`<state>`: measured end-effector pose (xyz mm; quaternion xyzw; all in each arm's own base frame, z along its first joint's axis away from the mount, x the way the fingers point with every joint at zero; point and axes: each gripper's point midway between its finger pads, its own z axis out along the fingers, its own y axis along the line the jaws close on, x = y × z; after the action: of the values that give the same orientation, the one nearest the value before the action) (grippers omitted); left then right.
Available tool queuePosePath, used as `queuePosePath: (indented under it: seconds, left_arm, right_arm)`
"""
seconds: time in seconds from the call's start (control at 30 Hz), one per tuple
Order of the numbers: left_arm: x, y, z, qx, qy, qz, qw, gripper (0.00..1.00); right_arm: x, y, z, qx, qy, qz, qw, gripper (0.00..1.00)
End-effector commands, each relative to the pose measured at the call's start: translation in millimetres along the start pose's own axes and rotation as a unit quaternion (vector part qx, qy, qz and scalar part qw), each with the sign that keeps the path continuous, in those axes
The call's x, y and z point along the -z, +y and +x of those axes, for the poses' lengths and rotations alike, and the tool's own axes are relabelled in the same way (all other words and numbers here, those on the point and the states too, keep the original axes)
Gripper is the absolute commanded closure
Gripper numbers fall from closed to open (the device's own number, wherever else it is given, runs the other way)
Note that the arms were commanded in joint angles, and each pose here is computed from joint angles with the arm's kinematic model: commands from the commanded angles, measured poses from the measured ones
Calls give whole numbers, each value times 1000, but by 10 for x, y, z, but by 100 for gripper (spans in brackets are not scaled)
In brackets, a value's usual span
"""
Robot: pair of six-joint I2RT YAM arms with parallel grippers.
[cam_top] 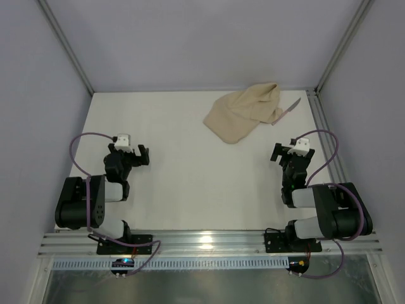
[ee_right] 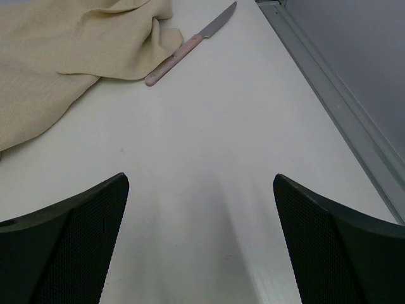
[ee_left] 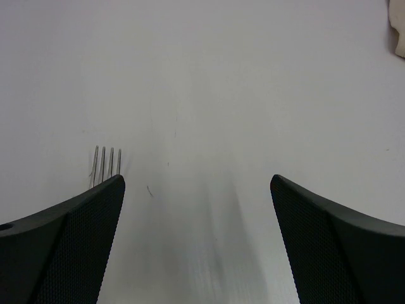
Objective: Fold the napkin into a case and place the utensils inside
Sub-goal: Pick up the crumpled napkin from the corner of the board.
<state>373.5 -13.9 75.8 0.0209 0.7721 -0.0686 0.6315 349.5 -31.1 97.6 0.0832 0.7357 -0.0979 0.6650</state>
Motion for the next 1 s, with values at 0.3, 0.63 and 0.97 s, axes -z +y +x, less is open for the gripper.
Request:
queuePosePath:
  seconds: [0.3, 0.63, 0.97]
  left_arm:
    - [-13, -60, -196, -25, -9, 29, 999, 1]
    - [48, -395, -1212, -9, 114, 159, 981, 12]
    - [166, -638, -824, -112, 272, 142, 945, 14]
  right_arm:
    - [-347, 279, -1566, -94, 6, -25, 995, 18]
    - [-1228, 825, -1469, -90, 191, -39, 977, 27]
    - [-2169, 1520, -862, -66, 290, -67, 953, 32]
